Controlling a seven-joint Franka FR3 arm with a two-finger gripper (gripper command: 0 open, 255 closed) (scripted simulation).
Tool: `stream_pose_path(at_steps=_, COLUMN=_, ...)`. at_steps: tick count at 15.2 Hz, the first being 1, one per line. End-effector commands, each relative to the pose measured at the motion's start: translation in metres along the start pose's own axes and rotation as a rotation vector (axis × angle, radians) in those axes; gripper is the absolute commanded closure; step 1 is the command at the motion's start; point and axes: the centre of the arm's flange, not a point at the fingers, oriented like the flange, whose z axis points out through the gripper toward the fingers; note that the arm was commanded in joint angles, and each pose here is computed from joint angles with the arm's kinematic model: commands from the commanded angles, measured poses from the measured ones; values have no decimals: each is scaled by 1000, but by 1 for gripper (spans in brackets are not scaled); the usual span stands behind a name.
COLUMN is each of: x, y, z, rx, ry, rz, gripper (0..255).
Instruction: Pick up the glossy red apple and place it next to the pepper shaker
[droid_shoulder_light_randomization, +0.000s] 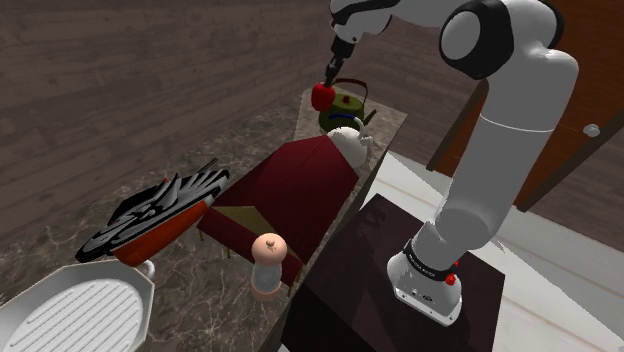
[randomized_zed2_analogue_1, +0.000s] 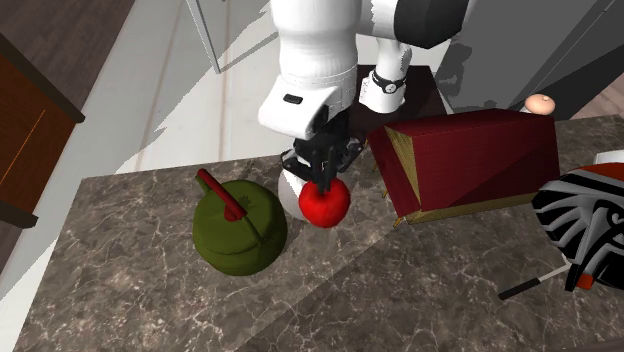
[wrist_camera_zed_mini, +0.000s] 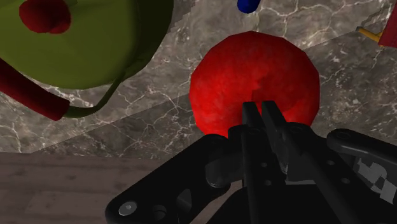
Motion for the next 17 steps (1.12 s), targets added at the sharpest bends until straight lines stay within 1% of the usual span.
stream_pose_path(at_steps=1, x=2, y=1, z=-11, rx=0, ry=0, rz=0, gripper=255)
stream_pose_path(at_steps=17, x=17, y=0, z=-94, rx=0, ry=0, rz=0, gripper=255)
